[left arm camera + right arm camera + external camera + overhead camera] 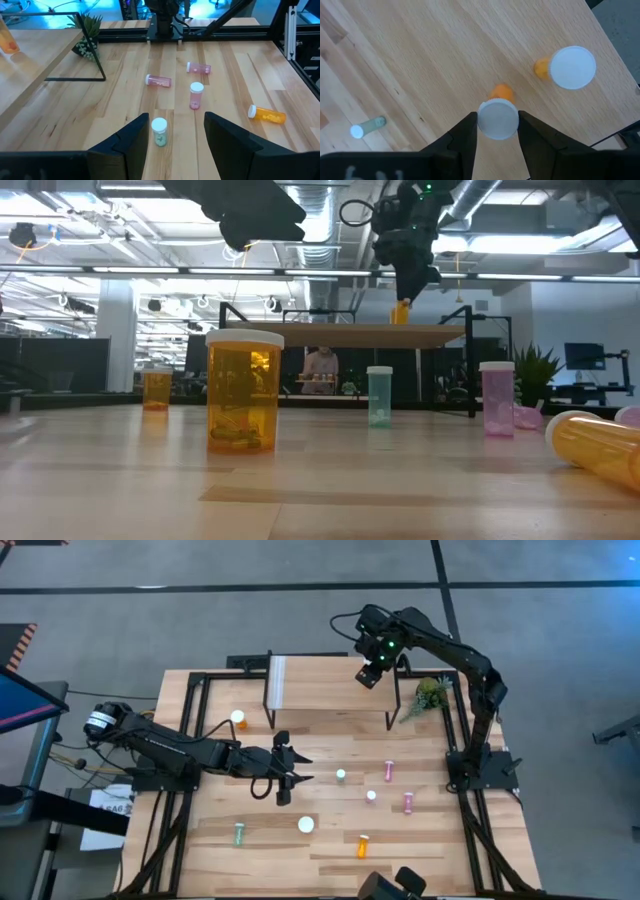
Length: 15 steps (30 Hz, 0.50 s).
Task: Pick and place medicine bottles onto shelf by color
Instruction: Put the right small orange pill bottle on the shelf aligned with the small orange pill bottle
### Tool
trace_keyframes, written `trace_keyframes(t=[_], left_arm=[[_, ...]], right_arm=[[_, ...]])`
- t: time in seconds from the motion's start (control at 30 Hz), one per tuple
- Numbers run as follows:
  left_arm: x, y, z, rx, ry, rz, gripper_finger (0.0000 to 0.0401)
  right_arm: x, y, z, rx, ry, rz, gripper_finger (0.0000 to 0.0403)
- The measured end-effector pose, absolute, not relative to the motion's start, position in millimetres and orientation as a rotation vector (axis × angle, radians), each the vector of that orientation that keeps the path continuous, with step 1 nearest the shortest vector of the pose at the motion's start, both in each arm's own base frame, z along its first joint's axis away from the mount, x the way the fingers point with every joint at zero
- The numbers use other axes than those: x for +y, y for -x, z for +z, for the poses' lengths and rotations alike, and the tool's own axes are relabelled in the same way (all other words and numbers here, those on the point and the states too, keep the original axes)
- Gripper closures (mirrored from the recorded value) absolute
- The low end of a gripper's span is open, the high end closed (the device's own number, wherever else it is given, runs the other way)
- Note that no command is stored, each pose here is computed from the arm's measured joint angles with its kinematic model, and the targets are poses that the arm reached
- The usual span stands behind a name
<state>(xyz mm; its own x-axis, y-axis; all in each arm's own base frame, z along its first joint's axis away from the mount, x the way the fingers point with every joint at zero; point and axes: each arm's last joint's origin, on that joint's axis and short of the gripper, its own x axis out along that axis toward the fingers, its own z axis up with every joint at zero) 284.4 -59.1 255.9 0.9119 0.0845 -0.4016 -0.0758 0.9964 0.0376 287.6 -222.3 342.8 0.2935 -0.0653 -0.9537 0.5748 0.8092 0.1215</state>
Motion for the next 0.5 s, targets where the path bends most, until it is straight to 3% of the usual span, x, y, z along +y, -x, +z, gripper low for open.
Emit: trace_keyframes(t=[0.5], left_arm=[[-59.1, -284.4, 255.9, 0.414, -0.014, 0.085, 0.0221]], right_arm=[[-223.0, -288.5, 343.1, 1.194, -0.500, -0.458, 0.0239]])
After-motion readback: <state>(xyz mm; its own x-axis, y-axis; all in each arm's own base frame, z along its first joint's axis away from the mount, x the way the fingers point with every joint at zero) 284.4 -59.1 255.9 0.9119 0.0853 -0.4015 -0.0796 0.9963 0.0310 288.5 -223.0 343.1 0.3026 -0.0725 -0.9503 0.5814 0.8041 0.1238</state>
